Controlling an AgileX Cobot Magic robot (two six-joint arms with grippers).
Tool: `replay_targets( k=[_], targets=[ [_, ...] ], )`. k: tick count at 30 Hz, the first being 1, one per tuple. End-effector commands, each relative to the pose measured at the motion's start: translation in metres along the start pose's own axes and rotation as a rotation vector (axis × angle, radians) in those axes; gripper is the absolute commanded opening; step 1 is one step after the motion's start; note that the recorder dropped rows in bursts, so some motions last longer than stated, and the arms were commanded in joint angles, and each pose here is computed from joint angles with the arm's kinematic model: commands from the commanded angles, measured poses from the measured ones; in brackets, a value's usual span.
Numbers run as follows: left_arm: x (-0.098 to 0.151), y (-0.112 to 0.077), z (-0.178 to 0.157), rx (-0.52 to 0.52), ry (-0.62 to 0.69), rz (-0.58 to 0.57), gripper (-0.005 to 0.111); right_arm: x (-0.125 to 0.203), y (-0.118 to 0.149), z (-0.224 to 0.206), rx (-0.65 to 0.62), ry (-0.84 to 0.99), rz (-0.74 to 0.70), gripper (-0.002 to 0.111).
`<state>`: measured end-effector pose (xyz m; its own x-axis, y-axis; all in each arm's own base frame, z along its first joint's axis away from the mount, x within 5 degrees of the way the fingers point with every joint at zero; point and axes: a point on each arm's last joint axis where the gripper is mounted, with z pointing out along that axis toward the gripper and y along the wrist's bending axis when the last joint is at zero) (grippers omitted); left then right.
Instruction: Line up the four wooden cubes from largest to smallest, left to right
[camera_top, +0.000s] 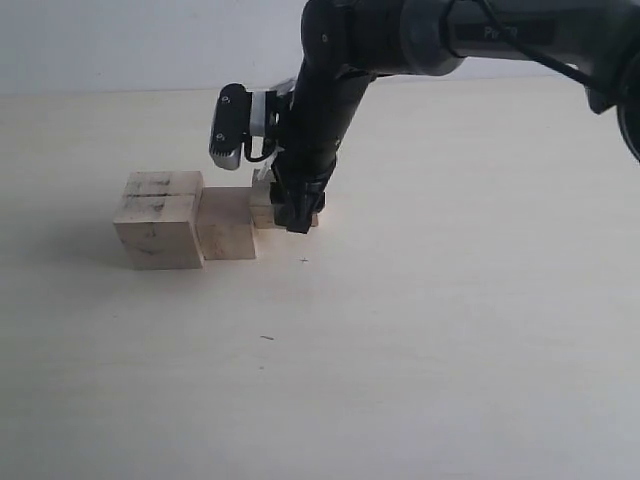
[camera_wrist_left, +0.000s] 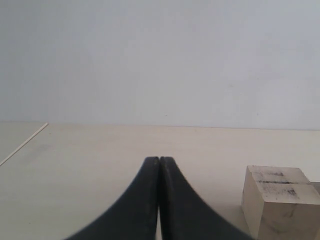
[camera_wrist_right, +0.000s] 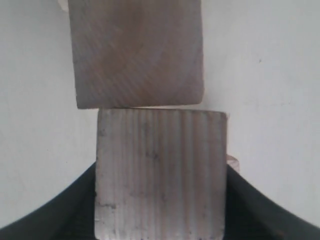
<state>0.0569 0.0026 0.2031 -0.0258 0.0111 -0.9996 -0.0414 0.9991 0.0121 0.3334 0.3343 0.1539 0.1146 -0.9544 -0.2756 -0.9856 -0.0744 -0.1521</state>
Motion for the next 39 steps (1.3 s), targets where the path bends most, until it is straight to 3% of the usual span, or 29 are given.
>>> replay_targets(
  k=[1, 6, 16, 22, 32, 39],
  targets=[
    [-0.001, 0.0, -0.001, -0.001, -0.008, -0.004, 0.003, -0.009, 0.008, 0.004, -0.091, 0.027, -0.038, 0.0],
    [-0.001, 0.0, -0.001, -0.001, -0.008, -0.004, 0.003, -0.025, 0.018, 0.003, -0.128, -0.021, -0.087, 0.0],
    [-0.001, 0.0, -0.001, -0.001, -0.008, -0.004, 0.003, -0.024, 0.017, 0.015, -0.12, -0.028, -0.079, 0.0],
    [-0.001, 0.0, -0.001, -0.001, -0.008, -0.004, 0.003, -0.025, 0.014, -0.005, -0.095, -0.025, -0.097, 0.0],
    [-0.001, 0.0, -0.001, -0.001, -0.008, -0.004, 0.003, 0.009, -0.011, -0.005, -0.064, 0.058, 0.022, 0.0],
    [-0.001, 0.0, -0.001, -0.001, -0.008, -0.004, 0.003, 0.016, -0.024, -0.044, -0.01, 0.01, 0.108, 0.0]
  ],
)
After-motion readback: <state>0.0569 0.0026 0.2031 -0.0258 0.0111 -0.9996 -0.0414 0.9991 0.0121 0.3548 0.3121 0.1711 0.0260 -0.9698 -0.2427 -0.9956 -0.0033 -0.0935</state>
